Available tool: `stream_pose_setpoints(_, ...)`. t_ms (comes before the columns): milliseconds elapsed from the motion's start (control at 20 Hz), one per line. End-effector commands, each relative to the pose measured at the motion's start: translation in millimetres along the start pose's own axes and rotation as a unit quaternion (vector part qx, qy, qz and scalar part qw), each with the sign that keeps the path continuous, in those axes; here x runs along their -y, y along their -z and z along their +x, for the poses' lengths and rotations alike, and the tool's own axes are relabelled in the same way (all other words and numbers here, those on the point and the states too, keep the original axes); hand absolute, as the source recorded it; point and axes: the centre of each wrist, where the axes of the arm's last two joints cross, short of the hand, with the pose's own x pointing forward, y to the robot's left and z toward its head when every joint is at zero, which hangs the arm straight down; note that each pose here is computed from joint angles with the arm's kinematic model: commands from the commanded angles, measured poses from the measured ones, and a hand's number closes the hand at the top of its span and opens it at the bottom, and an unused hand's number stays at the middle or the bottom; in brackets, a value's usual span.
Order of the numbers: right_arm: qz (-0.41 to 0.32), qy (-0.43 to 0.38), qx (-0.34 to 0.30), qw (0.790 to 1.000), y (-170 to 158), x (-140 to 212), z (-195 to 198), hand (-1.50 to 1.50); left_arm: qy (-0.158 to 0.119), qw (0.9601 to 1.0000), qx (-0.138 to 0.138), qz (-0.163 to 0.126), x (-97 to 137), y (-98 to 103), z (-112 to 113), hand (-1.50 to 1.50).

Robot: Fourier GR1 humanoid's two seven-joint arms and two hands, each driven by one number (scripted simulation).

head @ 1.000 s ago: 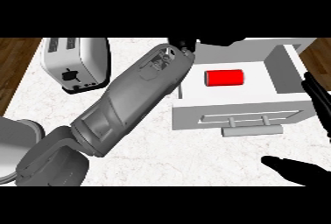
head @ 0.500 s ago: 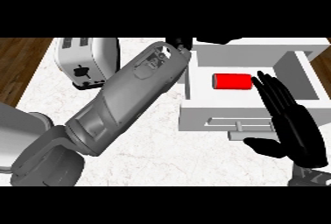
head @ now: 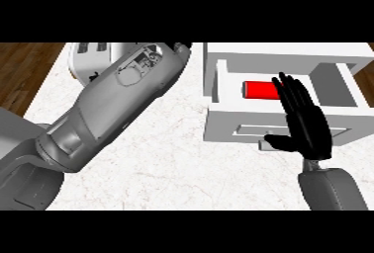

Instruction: Pick up the can, place it into the drawer and close the drawer

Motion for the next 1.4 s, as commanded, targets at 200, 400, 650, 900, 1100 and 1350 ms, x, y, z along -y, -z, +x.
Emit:
stream_pose_setpoints(200, 0.022, -0.025, -0.032, 0.999, 19, -43, -19, -1.5, 0.005, 0.9999, -0.008, -0.005, -37, -3, 8, -1.5)
stream_pose_setpoints(400, 0.015, -0.044, -0.029, 0.998, 38, -49, -27, -1.5, 0.003, 0.9999, -0.012, -0.005, -47, 0, 16, -1.5)
stream_pose_setpoints(650, -0.013, -0.071, -0.045, 0.996, 55, -58, -31, -1.5, 0.008, 0.9997, -0.017, -0.015, -66, -14, -4, -1.5)
stream_pose_setpoints(900, -0.044, -0.065, -0.037, 0.996, 91, -51, -21, -1.5, -0.004, 0.9994, -0.035, -0.006, -79, -20, -6, -1.5)
stream_pose_setpoints(1100, -0.061, -0.069, -0.038, 0.995, 92, -70, -14, -1.5, 0.018, 0.9995, -0.025, -0.011, -99, -26, -23, -1.5)
stream_pose_setpoints(1350, -0.077, -0.076, -0.046, 0.993, 129, -49, -10, -1.5, 0.01, 0.9993, -0.03, -0.021, -101, -44, -31, -1.5)
